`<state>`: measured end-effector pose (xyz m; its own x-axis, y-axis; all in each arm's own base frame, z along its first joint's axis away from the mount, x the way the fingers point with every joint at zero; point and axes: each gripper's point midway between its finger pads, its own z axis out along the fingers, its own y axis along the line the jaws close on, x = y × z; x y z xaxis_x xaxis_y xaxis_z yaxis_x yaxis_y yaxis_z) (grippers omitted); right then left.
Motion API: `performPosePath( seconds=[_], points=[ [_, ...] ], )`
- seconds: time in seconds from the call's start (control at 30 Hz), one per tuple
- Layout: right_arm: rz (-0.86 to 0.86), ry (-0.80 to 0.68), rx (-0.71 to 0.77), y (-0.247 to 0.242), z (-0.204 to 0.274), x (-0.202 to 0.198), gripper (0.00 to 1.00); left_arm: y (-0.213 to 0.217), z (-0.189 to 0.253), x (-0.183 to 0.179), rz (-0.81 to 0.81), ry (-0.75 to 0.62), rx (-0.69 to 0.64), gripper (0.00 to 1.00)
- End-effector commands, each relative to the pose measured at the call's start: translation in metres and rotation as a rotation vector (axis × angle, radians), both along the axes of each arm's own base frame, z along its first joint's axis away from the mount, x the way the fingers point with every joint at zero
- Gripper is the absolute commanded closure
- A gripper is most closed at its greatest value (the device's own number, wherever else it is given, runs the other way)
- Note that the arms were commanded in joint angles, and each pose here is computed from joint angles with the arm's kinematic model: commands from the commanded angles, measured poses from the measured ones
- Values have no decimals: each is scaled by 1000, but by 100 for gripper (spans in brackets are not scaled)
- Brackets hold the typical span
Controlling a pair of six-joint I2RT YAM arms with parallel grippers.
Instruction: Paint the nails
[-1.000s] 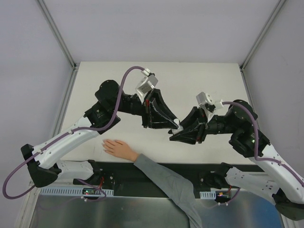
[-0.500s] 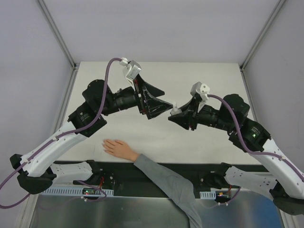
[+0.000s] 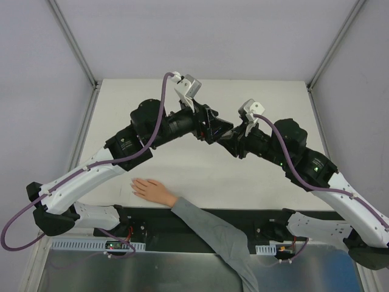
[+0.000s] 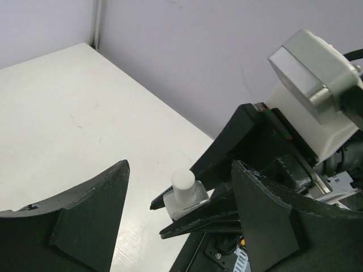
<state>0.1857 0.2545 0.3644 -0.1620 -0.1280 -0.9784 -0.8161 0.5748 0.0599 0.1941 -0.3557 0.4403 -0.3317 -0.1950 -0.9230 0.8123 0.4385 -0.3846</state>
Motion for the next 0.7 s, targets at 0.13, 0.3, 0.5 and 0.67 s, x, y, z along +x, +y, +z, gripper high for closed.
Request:
performPosePath(
  seconds=[0.13,0.3,0.5,0.67],
  points=[
    [-49,-82,83,-11,39,1,100,-7,14,-2,-5,31,-50,41],
    [-38,-83,117,-10,47,-3,100,-10,2,-4,-14,92,-53,54],
    [28,-84,146,-9,52,-19,100,-17,2,-22,-122,84,-54,90],
    [823,-118,265,-3,63,-156,100,-8,20,-101,-719,-96,-183,100]
  ],
)
